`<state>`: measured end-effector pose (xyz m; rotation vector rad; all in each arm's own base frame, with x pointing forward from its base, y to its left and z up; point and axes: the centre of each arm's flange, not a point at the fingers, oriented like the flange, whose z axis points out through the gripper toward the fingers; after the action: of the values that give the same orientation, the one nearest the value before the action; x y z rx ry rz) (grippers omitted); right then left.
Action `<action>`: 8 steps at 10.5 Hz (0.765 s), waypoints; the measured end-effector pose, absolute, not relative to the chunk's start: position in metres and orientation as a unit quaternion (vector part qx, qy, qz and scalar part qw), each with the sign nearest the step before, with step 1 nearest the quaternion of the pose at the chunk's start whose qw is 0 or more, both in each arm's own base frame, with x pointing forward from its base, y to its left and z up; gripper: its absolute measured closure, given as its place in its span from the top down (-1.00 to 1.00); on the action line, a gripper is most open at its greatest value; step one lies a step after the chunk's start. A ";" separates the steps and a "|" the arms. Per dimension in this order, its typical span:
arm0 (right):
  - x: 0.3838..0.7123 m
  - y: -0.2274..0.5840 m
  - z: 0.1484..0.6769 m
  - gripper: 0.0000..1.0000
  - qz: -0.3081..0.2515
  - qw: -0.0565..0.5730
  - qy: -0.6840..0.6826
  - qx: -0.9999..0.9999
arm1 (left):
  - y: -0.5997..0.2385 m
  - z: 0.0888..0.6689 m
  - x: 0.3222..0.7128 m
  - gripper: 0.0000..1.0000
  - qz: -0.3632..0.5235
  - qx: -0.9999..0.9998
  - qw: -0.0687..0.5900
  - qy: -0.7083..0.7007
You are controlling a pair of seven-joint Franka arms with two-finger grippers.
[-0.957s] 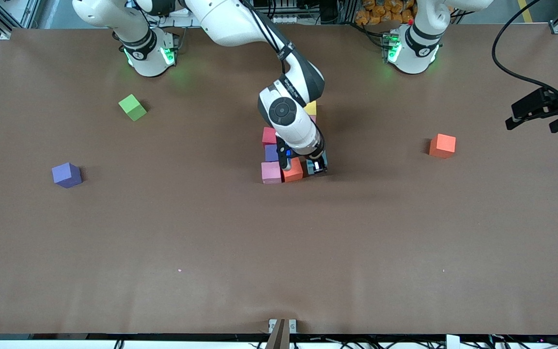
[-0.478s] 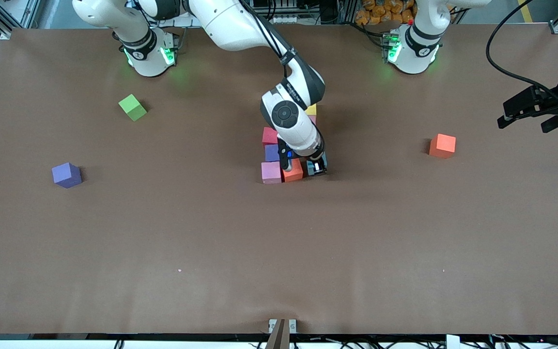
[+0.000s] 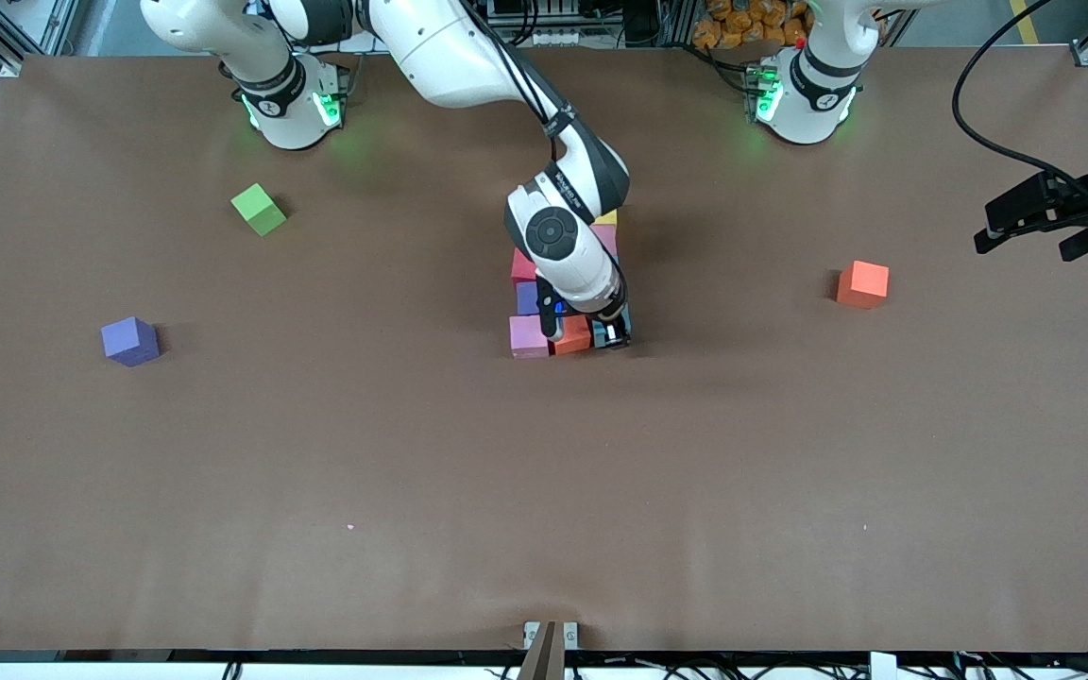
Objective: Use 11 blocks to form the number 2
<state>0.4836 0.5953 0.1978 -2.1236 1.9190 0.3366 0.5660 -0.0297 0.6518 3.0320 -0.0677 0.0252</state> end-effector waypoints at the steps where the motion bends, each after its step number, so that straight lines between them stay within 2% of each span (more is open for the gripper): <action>1: 0.485 0.593 0.195 0.06 0.115 0.128 0.662 -0.730 | -0.029 0.650 0.567 1.00 0.007 0.998 0.054 -0.021; 8: 0.497 0.582 0.190 0.06 0.108 0.125 0.667 -0.727 | -0.001 0.646 0.572 1.00 0.012 0.998 0.053 -0.013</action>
<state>0.4969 0.5823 0.1902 -2.1177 1.9433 0.3150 0.5724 -0.0007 0.6457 3.0354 -0.0396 0.0363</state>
